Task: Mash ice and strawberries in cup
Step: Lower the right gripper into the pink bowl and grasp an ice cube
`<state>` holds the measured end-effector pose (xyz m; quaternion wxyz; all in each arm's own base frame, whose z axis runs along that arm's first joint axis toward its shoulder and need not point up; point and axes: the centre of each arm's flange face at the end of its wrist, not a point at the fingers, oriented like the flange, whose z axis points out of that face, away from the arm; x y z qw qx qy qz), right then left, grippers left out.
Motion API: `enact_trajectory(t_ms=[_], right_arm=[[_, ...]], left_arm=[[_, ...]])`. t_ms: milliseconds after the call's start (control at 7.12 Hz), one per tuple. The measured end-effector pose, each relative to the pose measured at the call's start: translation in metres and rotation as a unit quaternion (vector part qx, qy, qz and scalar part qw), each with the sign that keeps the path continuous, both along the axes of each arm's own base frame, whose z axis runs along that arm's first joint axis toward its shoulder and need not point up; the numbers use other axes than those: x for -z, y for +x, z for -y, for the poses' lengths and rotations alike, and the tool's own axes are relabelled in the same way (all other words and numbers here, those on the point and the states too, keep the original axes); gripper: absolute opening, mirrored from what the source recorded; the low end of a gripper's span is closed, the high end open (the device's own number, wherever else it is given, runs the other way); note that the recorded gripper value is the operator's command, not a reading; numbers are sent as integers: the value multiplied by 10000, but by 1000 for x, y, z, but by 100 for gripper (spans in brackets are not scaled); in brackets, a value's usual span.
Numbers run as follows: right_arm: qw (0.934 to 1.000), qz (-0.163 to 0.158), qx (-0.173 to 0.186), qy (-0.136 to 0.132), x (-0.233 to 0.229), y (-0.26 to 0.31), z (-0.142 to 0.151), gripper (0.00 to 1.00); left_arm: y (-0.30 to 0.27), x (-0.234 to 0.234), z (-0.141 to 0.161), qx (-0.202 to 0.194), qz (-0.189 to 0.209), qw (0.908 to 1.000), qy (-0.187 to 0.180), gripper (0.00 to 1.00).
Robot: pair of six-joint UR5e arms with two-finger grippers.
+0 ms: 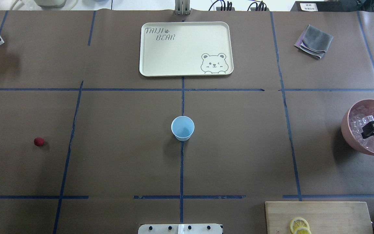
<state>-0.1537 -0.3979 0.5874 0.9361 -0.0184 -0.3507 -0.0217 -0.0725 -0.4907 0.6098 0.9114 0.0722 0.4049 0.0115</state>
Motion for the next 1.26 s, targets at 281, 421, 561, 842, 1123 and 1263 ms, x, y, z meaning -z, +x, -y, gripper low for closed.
enact_trajectory(t_ms=[281,421,561,842,1123,1263], right_arm=[[10000,-12,1,-15,-2,0,0,63],[10000,-12,2,-18,-3,-1,1,61],[10000,-10,3,-17,-3,-1,1,51],[10000,-3,4,-10,-2,-1,1,7],[10000,66,15,9,4,-1,1,0],[9999,106,12,18,8,-1,1,0]], left_arm=[[0,4,0,1,0,10000,21,100],[0,5,0,2,0,10000,24,100],[0,5,0,3,0,10000,24,100],[0,6,0,5,0,10000,29,100],[0,6,0,5,0,10000,28,100],[0,6,0,5,0,10000,25,100]])
